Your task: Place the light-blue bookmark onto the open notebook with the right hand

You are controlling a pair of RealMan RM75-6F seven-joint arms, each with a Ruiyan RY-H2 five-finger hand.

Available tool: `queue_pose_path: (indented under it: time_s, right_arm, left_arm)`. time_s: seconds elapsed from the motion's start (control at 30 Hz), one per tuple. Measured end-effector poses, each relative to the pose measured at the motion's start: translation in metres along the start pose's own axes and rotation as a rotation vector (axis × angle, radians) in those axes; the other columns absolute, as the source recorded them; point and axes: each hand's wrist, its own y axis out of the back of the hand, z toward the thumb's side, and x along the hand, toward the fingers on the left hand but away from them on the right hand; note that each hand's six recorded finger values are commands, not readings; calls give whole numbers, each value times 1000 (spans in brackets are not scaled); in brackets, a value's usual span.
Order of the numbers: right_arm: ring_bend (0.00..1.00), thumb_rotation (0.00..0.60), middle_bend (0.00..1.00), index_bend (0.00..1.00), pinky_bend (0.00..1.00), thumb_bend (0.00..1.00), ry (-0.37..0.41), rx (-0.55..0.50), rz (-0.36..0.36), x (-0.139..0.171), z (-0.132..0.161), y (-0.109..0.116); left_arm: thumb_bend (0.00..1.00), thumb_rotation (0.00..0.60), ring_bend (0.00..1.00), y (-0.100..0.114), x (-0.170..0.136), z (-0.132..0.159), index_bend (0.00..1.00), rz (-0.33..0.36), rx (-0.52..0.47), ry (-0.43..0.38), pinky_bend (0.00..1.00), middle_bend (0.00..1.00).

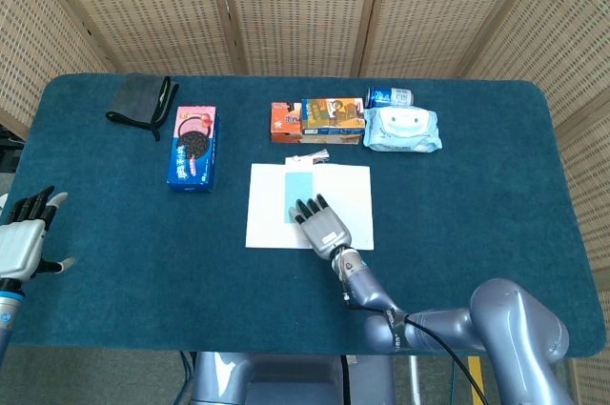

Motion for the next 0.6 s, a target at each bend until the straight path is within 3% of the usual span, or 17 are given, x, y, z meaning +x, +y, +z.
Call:
queue_pose_path:
  time_s: [0.6]
  right_arm:
    - [0, 600, 0, 0, 0, 1000, 10, 19, 40, 12, 0, -4]
  left_arm:
    - [0, 600, 0, -1, 0, 1, 0, -2, 4, -1, 0, 0]
